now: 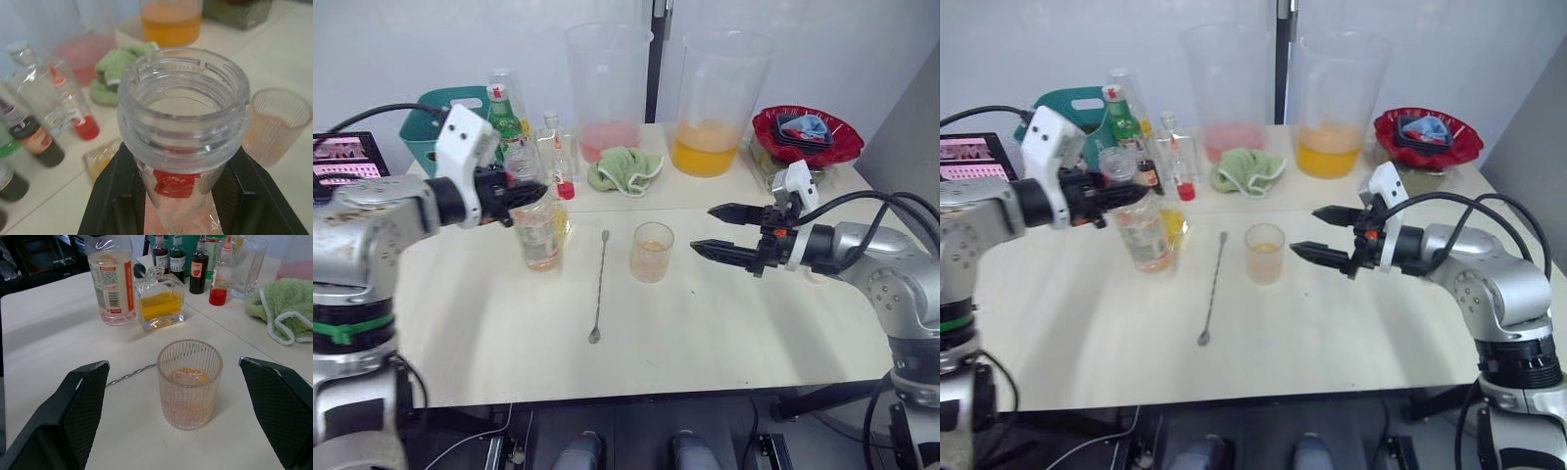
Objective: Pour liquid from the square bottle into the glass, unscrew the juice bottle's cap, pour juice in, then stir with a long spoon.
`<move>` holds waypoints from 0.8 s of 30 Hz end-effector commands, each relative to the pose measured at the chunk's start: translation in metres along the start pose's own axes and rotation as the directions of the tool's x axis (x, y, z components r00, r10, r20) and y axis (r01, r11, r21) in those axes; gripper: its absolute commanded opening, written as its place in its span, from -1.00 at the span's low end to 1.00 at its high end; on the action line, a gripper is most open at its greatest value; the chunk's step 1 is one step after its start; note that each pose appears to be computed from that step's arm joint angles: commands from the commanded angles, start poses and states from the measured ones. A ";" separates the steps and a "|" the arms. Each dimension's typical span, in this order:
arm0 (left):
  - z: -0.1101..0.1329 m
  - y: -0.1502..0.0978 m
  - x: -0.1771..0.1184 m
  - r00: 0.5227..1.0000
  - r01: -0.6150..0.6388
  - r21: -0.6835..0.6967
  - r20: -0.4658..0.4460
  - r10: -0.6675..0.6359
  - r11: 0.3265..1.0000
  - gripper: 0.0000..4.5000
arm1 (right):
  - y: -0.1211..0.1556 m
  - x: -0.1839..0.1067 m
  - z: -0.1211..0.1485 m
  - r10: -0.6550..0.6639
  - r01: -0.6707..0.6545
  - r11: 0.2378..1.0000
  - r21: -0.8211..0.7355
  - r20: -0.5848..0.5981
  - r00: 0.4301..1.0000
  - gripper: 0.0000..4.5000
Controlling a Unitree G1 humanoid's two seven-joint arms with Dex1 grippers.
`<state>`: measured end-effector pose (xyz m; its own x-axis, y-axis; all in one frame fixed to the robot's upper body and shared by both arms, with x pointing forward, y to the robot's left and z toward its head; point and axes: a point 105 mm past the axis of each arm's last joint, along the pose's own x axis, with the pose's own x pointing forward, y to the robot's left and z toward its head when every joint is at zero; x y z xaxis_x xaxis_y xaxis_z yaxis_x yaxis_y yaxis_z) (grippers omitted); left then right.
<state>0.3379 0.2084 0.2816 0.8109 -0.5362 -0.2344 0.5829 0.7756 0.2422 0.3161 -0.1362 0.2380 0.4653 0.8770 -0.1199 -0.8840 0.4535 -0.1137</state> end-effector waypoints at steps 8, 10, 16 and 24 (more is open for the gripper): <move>-0.002 0.057 -0.010 0.977 -0.205 -0.042 0.054 0.207 0.978 -0.39 | 0.004 -0.002 0.013 0.020 -0.019 0.998 -0.053 0.034 0.999 1.00; -0.004 0.068 -0.006 0.965 -0.254 -0.061 0.056 0.257 0.965 -0.39 | 0.005 -0.002 0.014 0.021 -0.019 0.998 -0.055 0.035 0.999 1.00; -0.009 0.077 0.009 0.957 -0.274 -0.088 0.075 0.281 0.958 -0.39 | 0.006 -0.006 0.009 -0.001 0.001 0.998 -0.070 0.005 1.000 1.00; -0.022 0.086 0.028 0.953 -0.292 -0.130 0.043 0.299 0.948 -0.39 | 0.005 -0.009 0.008 -0.019 0.019 0.997 -0.073 -0.004 1.000 1.00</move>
<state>0.4101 0.2641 0.2557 0.9366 -0.3085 -0.1663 0.3313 0.9340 0.1334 0.3110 -0.1369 0.2313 0.4673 0.8717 -0.1476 -0.8829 0.4513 -0.1301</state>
